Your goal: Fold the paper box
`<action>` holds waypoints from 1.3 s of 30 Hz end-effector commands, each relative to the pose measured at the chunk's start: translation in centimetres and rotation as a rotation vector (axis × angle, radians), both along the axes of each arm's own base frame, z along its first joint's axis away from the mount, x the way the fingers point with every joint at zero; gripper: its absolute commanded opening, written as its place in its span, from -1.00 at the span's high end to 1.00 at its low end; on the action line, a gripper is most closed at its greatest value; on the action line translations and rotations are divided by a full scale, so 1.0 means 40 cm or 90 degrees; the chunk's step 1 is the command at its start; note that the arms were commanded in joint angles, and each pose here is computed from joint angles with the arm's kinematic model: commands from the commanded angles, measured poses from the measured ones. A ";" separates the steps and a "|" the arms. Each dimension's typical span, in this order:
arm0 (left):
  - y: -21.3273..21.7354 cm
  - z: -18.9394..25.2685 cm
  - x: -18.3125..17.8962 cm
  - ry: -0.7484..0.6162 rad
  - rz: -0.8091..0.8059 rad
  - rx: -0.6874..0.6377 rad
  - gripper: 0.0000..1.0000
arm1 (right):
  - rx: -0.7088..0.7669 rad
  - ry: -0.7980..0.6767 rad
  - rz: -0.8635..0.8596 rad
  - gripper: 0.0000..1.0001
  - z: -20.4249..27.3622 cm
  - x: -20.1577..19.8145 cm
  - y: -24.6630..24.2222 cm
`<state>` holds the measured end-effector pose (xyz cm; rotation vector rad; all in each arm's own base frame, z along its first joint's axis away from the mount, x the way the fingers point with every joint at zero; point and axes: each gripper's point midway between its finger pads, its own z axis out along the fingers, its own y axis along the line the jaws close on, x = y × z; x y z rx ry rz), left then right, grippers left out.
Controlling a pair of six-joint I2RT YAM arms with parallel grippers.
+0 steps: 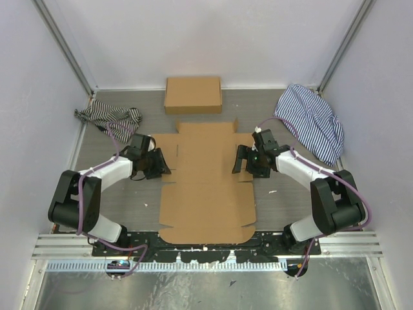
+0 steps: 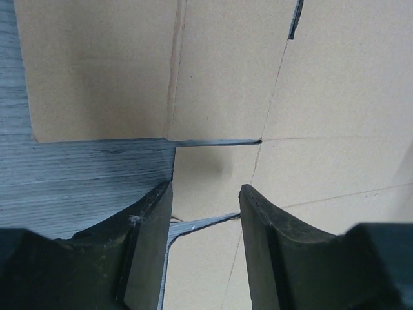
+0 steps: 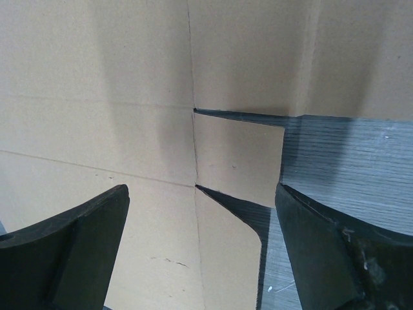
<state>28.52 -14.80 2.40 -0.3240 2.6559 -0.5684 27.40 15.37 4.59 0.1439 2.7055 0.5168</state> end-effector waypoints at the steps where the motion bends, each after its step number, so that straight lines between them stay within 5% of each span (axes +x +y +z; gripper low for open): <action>1: -0.009 0.008 -0.030 0.022 -0.011 -0.004 -0.06 | 0.025 -0.039 0.010 -0.99 0.040 0.028 0.022; 11: -0.052 0.114 -0.012 -0.035 -0.016 -0.054 -0.05 | 0.043 -0.051 0.019 -0.98 0.062 0.034 0.040; 39: -0.242 0.095 0.012 -0.022 -0.094 -0.103 -0.04 | 0.042 -0.074 0.061 -0.96 0.101 0.059 0.117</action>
